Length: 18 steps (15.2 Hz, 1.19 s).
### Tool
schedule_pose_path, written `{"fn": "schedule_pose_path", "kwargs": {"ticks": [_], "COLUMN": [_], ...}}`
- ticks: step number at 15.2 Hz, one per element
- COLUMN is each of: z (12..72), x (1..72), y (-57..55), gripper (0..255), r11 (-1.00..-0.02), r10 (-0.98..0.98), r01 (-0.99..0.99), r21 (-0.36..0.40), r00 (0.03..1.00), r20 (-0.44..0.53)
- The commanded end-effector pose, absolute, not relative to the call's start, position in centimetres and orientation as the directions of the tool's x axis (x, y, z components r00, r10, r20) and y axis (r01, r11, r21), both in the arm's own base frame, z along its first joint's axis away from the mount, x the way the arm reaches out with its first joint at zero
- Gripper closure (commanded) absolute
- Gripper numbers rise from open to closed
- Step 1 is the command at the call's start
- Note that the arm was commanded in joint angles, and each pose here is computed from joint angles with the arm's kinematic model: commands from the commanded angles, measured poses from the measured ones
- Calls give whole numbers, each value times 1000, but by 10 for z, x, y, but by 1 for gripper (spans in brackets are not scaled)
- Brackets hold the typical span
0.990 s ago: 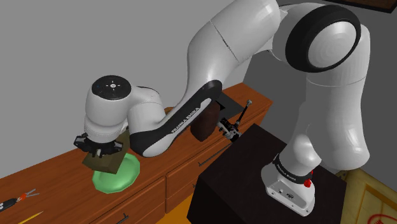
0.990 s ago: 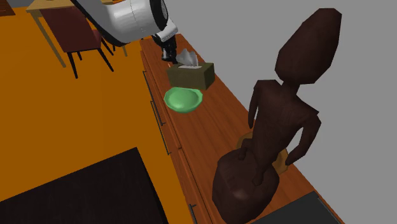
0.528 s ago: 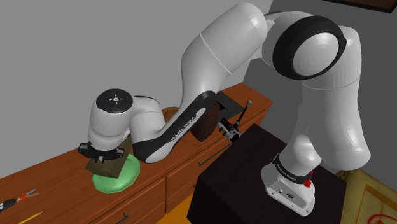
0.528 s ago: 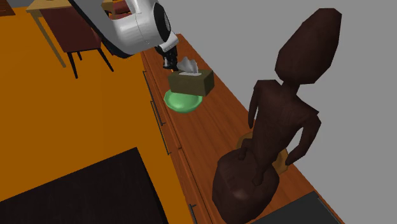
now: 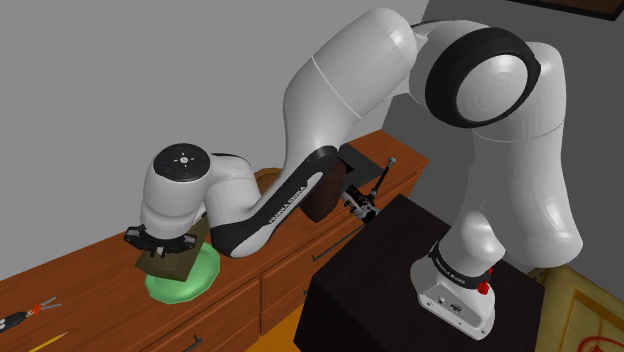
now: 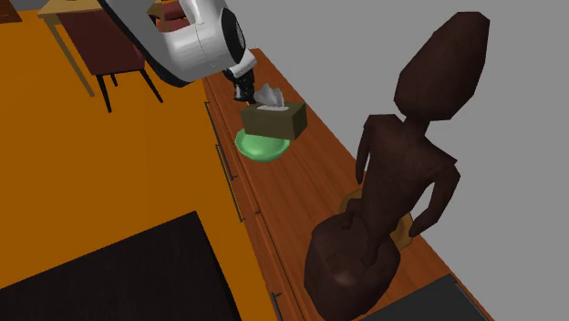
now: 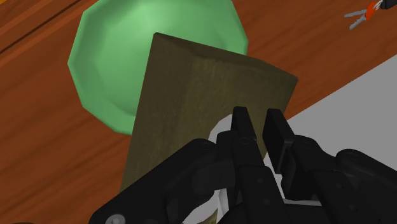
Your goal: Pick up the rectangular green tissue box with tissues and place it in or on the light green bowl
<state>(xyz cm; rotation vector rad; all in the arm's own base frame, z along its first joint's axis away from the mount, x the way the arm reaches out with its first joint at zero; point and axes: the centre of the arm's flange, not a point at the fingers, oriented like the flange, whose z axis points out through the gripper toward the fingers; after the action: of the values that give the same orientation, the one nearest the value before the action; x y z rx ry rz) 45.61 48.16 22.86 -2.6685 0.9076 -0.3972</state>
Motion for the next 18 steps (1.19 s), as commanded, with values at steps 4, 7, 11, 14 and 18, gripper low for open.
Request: {"fn": "schedule_pose_path", "kwargs": {"ticks": [4,7,11,14,18], "z": [229,241,275,275,275], "x": [456,451,439,439,439], "y": [482,479,472,472,472], "gripper": [0,0,0,0,0], "r11": [-758,-758,-758,-758,-758], "r10": [-626,-626,-626,-626,-626], "r01": [-544,-544,-544,-544,-544], "r21": [-360,-360,-360,-360,-360], "r00": [763,763,763,763,763], "r20": [163,163,163,163,163]}}
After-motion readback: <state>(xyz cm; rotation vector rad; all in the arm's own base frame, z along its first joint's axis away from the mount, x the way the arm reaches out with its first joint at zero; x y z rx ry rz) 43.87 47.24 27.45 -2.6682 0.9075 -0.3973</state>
